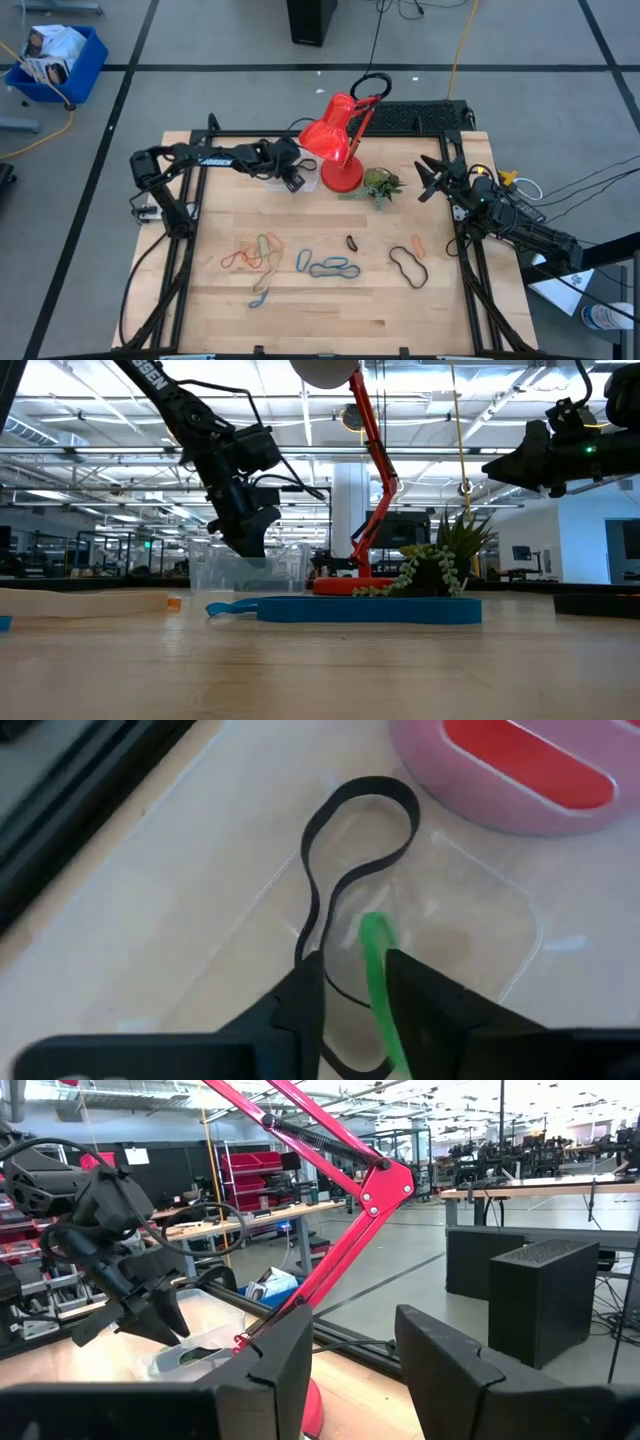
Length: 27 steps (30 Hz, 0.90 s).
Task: Pick and place rubber bands into bin
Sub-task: Put the top green rubber band into the transparent bin, then put the middle orange rubber band into the transparent bin
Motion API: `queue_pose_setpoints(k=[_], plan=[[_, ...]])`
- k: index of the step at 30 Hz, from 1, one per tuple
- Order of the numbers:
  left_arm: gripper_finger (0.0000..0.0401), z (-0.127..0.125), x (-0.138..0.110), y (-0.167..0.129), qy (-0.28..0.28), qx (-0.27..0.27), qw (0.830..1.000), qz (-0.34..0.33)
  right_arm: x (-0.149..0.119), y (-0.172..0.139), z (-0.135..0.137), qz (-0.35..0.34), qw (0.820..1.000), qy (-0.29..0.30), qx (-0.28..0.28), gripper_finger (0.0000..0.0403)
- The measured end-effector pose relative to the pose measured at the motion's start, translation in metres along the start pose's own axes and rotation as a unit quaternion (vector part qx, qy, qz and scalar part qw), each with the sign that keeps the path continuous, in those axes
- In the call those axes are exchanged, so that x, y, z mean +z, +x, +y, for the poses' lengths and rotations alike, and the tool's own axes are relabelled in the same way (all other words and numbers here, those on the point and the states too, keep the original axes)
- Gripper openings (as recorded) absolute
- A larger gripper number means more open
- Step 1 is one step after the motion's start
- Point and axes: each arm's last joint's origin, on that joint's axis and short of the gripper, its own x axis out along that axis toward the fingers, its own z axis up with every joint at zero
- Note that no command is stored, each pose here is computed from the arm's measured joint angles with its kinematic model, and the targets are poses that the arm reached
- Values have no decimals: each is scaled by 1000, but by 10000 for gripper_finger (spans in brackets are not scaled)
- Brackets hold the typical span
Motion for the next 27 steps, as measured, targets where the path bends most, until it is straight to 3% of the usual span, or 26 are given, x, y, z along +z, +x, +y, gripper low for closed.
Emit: queue_pose_setpoints(k=[8, 13, 16, 21, 27], plan=[[158, -2, 10, -33, 44, 2, 997, -56, 0, 0, 0, 0, 1000, 0, 0, 141], [159, -9, 14, -69, 55, -50, 993, -96, 0, 0, 0, 0, 1000, 0, 0, 141], [159, -18, 11, -88, 105, -90, 984, -109, 0, 0, 0, 0, 1000, 0, 0, 141], [159, -33, -1, -115, 179, -120, 971, -104, 0, 0, 0, 1, 1000, -2, 0, 141], [159, -51, -17, -131, 203, -146, 965, -74, -1, 0, 0, 3, 1000, -3, 0, 141]])
